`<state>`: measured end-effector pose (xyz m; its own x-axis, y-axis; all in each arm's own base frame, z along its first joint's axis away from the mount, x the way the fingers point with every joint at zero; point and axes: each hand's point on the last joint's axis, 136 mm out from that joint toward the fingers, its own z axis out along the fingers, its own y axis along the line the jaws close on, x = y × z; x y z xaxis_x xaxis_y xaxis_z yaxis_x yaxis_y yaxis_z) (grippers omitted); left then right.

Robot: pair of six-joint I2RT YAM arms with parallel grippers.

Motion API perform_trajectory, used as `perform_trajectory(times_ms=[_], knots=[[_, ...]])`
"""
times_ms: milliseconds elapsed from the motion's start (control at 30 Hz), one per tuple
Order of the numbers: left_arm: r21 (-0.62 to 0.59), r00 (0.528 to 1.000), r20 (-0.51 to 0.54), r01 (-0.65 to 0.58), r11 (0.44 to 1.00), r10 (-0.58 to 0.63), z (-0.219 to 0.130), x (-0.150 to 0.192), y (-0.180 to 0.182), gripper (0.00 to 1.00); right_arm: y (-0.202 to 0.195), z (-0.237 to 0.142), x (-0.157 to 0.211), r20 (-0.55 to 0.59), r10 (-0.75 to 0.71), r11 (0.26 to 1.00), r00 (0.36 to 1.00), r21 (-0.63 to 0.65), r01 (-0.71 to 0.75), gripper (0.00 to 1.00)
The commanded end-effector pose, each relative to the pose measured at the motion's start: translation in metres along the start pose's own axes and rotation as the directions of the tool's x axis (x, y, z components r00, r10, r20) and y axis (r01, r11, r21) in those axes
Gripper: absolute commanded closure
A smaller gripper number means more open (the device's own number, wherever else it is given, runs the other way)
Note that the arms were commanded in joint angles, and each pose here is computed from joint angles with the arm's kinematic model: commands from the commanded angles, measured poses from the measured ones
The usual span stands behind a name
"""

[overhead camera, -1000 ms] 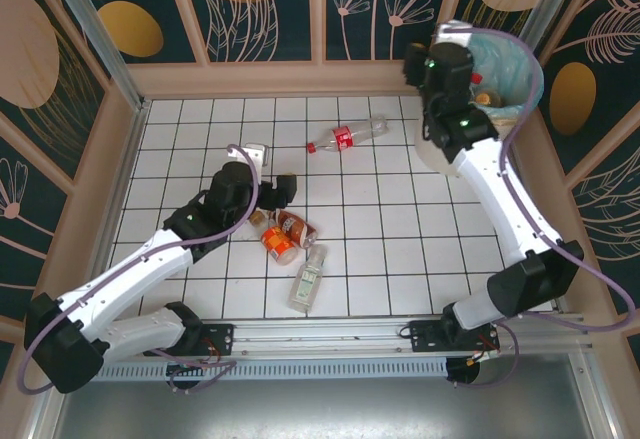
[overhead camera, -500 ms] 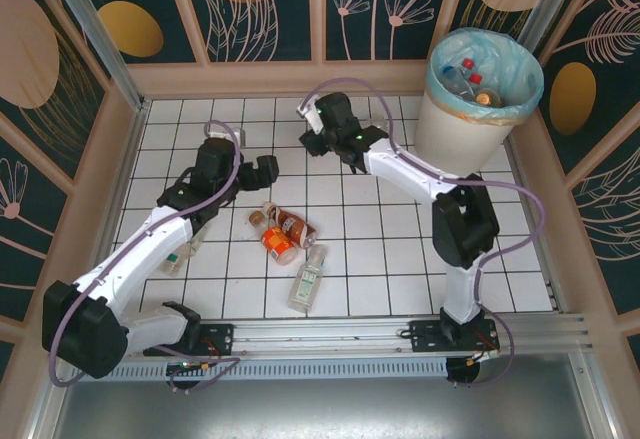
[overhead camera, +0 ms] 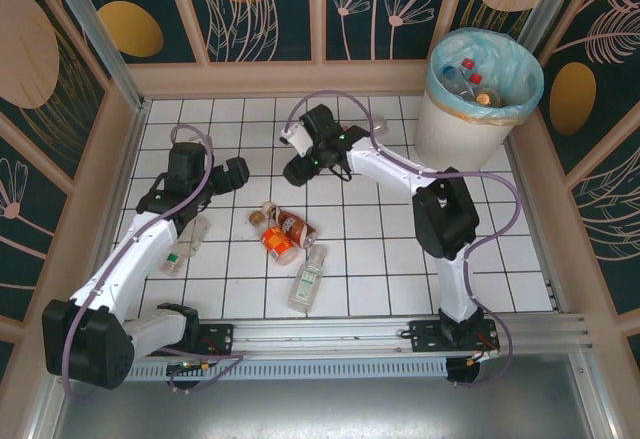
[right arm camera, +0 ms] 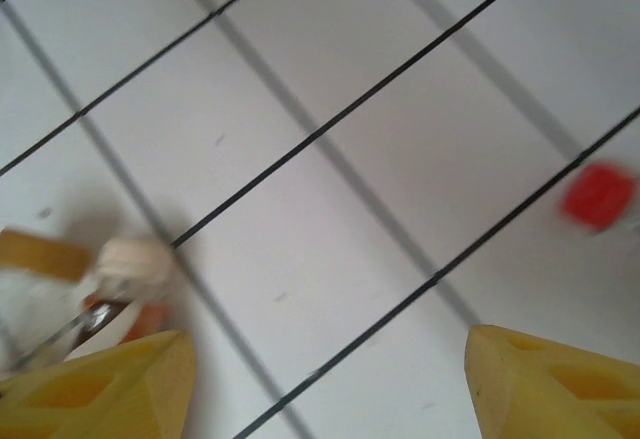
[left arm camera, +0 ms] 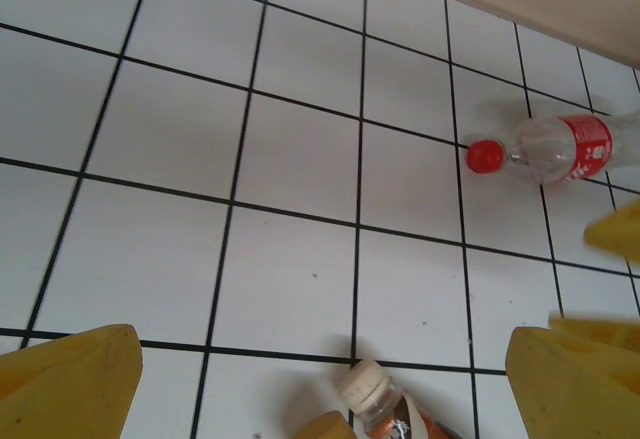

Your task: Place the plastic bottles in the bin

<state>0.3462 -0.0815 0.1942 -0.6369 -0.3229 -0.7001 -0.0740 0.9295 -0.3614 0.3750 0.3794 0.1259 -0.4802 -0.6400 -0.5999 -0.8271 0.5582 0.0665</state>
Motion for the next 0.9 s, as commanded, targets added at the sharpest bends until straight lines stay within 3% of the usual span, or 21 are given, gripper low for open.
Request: perform_trajectory(times_ms=[0, 167, 400, 700, 867], knots=[[-0.018, 1.0, -0.001, -0.022, 1.0, 0.022, -0.004, 0.004, 0.007, 0.06, 0.042, -0.01, 0.019, -0.071, 0.073, 0.992, 0.995, -0.101, -0.08, 0.27], [0.031, 1.0, 0.0, -0.026, 0.999, 0.026, -0.003, 0.008, 0.001, 0.07, 0.072, -0.002, 0.047, -0.15, 0.077, 0.99, 0.986, -0.105, -0.093, 0.28], [0.047, 0.999, -0.012, -0.031, 0.998, 0.031, -0.002, 0.014, 0.0, 0.07, 0.084, 0.0, 0.081, -0.23, 0.104, 0.988, 0.968, -0.086, -0.127, 0.26], [0.065, 0.999, -0.024, -0.027, 0.997, 0.029, 0.001, 0.018, -0.002, 0.07, 0.091, 0.007, 0.105, -0.294, 0.118, 0.985, 0.949, -0.089, -0.15, 0.26], [0.072, 0.999, -0.026, -0.024, 0.997, 0.026, 0.001, 0.02, -0.002, 0.07, 0.089, 0.011, 0.101, -0.279, 0.122, 0.985, 0.952, -0.087, -0.152, 0.26]])
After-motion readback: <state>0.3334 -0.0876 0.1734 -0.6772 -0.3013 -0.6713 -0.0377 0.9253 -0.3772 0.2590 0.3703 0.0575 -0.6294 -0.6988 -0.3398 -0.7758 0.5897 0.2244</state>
